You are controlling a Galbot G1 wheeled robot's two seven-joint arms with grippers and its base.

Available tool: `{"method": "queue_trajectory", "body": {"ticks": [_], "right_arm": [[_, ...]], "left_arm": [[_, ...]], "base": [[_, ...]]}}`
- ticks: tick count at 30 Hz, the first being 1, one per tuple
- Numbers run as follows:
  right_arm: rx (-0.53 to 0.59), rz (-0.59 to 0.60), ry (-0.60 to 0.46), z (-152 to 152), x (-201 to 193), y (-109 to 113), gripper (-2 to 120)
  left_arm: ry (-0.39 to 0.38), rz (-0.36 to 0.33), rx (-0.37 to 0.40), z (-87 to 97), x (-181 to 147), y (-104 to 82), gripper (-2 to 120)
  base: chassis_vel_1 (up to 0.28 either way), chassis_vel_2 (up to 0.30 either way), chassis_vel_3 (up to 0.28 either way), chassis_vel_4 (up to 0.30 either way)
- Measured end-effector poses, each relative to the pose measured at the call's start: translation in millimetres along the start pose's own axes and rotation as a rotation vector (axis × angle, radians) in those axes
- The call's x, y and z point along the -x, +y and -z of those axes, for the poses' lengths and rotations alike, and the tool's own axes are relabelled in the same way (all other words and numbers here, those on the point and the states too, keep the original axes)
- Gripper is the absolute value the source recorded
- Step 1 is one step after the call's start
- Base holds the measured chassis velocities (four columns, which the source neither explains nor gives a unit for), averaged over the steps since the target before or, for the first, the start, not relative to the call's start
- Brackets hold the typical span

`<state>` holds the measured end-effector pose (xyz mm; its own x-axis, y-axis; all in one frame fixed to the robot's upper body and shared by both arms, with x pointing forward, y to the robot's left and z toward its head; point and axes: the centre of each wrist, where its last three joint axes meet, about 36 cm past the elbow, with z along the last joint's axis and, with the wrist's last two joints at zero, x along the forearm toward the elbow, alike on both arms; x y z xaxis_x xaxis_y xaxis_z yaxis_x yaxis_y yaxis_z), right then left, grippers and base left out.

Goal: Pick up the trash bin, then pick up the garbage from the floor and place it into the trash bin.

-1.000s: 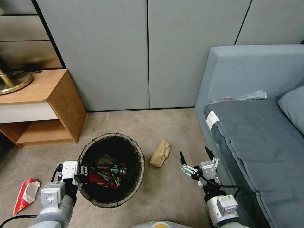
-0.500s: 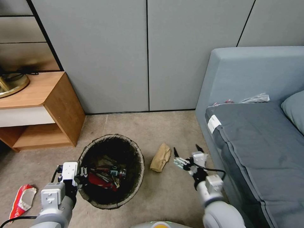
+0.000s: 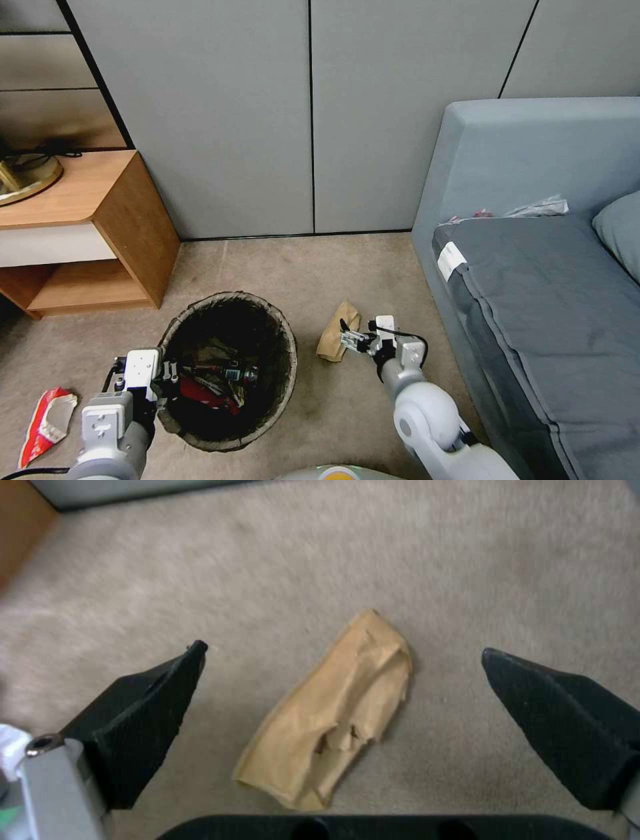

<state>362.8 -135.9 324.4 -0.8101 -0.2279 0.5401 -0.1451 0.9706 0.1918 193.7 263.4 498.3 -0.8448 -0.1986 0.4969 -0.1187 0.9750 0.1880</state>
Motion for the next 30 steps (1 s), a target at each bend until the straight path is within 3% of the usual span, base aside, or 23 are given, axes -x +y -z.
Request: {"method": "queue_trajectory", "body": {"ticks": [12,30], "right_arm": [[0.028,-0.104,0.146,-3,71,3,100],[0.016,-0.078,0.192,-21,100,9,100]], "left_arm": [[0.000,0.010,-0.013,-0.1,0,-0.1,0],[-0.001,0.010,-0.001,0.2,0,-0.1,0]], "base": [[0.000,0.000,0.000,0.000],[0.000,0.000,0.000,0.000]]}}
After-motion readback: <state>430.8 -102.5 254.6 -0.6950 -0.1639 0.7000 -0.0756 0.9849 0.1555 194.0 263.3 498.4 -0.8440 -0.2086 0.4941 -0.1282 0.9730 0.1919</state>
